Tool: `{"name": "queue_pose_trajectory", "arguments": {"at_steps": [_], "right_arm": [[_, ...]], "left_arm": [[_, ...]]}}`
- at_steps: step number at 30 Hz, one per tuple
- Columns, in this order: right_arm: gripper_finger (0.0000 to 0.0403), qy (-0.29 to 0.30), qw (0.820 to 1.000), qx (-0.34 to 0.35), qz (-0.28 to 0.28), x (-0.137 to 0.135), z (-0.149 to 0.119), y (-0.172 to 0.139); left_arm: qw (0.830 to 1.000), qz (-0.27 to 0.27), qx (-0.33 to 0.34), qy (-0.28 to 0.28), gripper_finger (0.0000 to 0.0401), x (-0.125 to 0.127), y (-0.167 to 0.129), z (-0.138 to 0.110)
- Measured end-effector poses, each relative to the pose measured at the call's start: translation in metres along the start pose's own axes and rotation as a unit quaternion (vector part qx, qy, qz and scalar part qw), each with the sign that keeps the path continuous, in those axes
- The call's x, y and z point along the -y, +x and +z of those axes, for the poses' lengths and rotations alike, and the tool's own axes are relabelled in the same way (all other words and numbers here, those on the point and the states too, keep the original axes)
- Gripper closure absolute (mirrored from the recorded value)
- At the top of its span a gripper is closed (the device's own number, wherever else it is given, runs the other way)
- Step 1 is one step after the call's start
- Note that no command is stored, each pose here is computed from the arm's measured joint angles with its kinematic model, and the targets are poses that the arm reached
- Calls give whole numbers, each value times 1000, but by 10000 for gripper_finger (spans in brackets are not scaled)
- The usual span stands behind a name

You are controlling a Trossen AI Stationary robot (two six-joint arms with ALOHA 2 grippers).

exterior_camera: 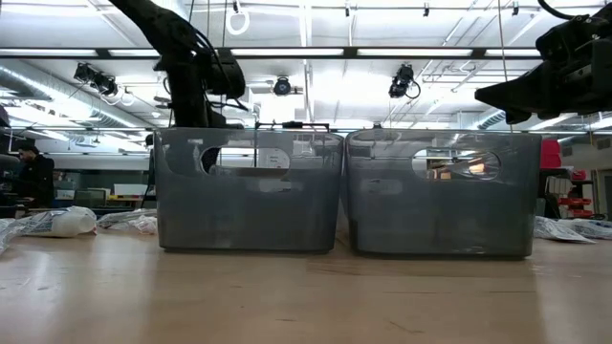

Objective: Pick & Place Travel size toiletries
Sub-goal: Put the blue razor into the white bin

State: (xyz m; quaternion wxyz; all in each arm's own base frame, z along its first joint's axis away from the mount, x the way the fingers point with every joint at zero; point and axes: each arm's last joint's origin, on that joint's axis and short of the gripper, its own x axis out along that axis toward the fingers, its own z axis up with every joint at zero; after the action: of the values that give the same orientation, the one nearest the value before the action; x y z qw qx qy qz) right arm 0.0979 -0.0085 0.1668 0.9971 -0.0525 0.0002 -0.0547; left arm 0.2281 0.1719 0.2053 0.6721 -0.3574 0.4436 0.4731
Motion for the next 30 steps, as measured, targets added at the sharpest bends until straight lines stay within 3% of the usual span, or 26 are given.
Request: {"name": "queue_pose_trajectory", "arguments": {"at_steps": [9, 30], "right_arm": [[390, 0, 1000, 0, 0, 0, 0, 0], [390, 0, 1000, 0, 0, 0, 0, 0]], "left_arm": [[1000, 15, -18, -6, 149, 2, 16, 0], [998, 27, -25, -45, 156, -10, 6, 19]]}}
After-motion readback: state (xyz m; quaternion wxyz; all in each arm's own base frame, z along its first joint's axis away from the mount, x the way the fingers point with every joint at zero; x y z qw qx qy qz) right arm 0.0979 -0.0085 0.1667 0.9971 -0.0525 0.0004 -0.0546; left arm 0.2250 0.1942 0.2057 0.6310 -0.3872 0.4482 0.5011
